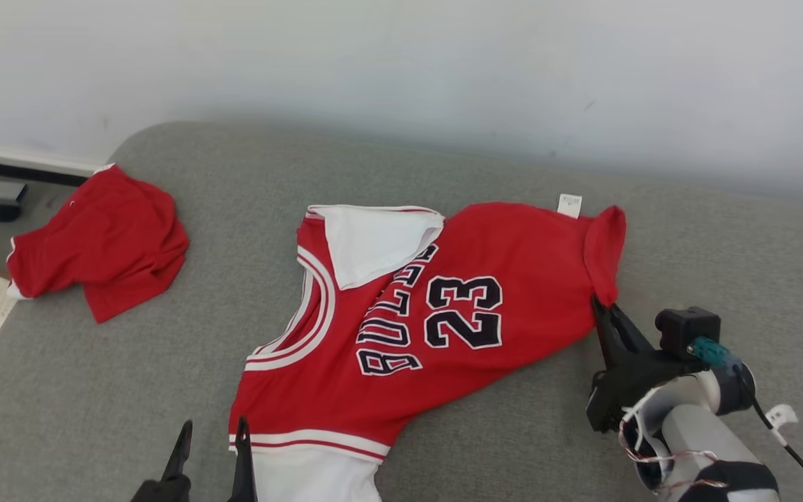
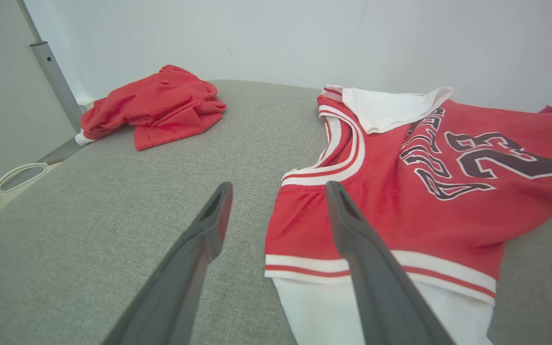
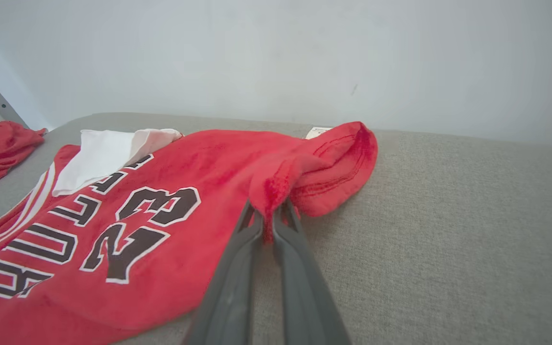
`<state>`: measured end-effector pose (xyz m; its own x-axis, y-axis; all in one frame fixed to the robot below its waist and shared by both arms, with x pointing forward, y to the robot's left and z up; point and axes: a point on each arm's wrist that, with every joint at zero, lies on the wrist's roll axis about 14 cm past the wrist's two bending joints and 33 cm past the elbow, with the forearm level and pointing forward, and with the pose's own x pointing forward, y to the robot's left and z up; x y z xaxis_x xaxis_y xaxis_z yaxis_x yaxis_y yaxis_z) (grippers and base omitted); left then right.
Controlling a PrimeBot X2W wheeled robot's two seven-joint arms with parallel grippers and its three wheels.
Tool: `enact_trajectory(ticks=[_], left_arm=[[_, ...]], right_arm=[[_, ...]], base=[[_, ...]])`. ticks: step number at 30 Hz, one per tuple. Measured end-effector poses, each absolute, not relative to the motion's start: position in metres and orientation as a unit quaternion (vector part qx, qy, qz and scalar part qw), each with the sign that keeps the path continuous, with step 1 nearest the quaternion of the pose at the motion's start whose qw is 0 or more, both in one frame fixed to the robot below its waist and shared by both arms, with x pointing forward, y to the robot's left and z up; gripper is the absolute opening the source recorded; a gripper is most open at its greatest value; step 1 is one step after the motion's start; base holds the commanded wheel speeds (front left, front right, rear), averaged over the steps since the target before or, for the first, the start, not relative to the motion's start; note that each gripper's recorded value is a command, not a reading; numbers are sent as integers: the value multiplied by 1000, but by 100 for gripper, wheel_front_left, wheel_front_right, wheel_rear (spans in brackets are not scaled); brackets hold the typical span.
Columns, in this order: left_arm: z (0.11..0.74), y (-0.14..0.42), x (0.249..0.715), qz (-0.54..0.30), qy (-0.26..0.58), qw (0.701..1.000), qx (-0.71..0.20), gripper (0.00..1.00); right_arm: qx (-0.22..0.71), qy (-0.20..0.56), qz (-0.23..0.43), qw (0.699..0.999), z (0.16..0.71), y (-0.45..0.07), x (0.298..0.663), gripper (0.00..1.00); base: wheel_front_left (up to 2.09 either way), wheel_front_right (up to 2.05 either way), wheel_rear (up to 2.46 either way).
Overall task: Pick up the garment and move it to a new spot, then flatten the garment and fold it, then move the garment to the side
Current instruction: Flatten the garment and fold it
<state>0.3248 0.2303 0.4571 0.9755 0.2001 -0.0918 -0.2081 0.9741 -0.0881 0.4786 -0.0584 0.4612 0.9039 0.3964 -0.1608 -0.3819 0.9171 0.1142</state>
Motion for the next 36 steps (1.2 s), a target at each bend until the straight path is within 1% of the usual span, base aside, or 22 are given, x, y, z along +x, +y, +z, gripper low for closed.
enact_trajectory(ticks=[3, 7, 11, 17, 21, 25, 29, 31, 32, 36], left_arm=[[455, 226, 321, 99, 43, 993, -51, 100], [456, 221, 321, 94, 41, 993, -53, 100], [458, 216, 323, 85, 36, 994, -54, 100], [458, 212, 325, 81, 37, 994, -56, 100], [456, 210, 327, 79, 41, 994, -58, 100], [453, 207, 329, 76, 46, 994, -59, 100], [455, 206, 334, 73, 42, 995, -60, 100], [456, 206, 335, 72, 42, 995, -61, 100], [456, 207, 335, 75, 41, 994, -61, 100], [457, 207, 336, 75, 40, 994, -64, 100]], right_arm=[[39, 72, 196, 977, 471, -76, 469, 0], [36, 69, 189, 979, 477, -96, 458, 0], [58, 85, 172, 980, 479, -120, 437, 0], [80, 129, 165, 975, 476, -133, 393, 0], [71, 136, 162, 975, 485, -134, 383, 0], [54, 123, 171, 976, 497, -126, 394, 0], [32, 105, 186, 976, 509, -111, 422, 0], [29, 108, 192, 975, 508, -103, 436, 0], [29, 106, 195, 975, 509, -95, 451, 0], [4, 116, 203, 972, 502, -80, 480, 0]], base=[[0, 0, 0], [0, 0, 0], [0, 0, 0], [0, 0, 0], [0, 0, 0], [0, 0, 0], [0, 0, 0], [0, 0, 0], [0, 0, 0], [0, 0, 0]])
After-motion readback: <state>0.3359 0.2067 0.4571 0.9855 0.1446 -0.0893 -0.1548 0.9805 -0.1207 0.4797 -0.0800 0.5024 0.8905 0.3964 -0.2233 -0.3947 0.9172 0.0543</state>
